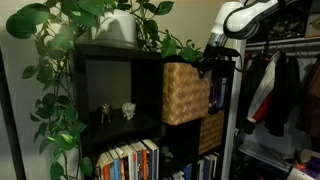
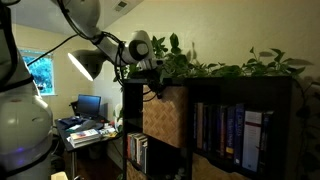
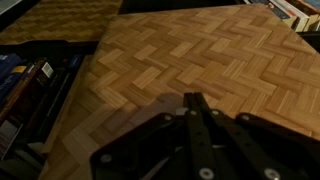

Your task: Put the three pairs of socks in the basket in the shelf

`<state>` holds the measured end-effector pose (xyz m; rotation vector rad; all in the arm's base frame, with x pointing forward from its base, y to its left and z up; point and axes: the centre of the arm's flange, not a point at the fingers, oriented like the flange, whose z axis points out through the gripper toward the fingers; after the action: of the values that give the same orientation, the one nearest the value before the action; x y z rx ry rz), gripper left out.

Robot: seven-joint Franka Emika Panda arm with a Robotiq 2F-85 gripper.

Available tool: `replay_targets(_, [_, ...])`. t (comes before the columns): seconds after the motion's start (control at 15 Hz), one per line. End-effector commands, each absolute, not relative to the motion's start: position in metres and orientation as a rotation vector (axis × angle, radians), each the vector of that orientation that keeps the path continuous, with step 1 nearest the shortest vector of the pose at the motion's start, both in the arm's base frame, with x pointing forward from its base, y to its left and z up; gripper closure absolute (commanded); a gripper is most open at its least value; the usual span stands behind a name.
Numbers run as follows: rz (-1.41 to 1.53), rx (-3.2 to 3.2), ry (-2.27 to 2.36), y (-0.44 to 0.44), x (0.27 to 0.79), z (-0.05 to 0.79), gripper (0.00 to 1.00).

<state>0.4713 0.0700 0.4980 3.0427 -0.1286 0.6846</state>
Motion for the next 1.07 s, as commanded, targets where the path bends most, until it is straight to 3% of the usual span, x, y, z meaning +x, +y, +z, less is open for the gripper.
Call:
replay_targets(0.0, [0.775,3.068,-0.17,0.069,0.503,0.507,0.95])
replay_targets(0.6, [0.719,3.068,-0.154,0.069,0.523,0.517,0.96])
replay_targets(0.67, [0.687,3.052,-0.129,0.069,0.519,0.52,0.71])
replay_targets(0.8, [0.616,3.037,-0.087,0.069,0.511,0.529,0.67])
replay_targets(1.0, [0.515,3.015,-0.033,0.068,0.503,0.547,0.49])
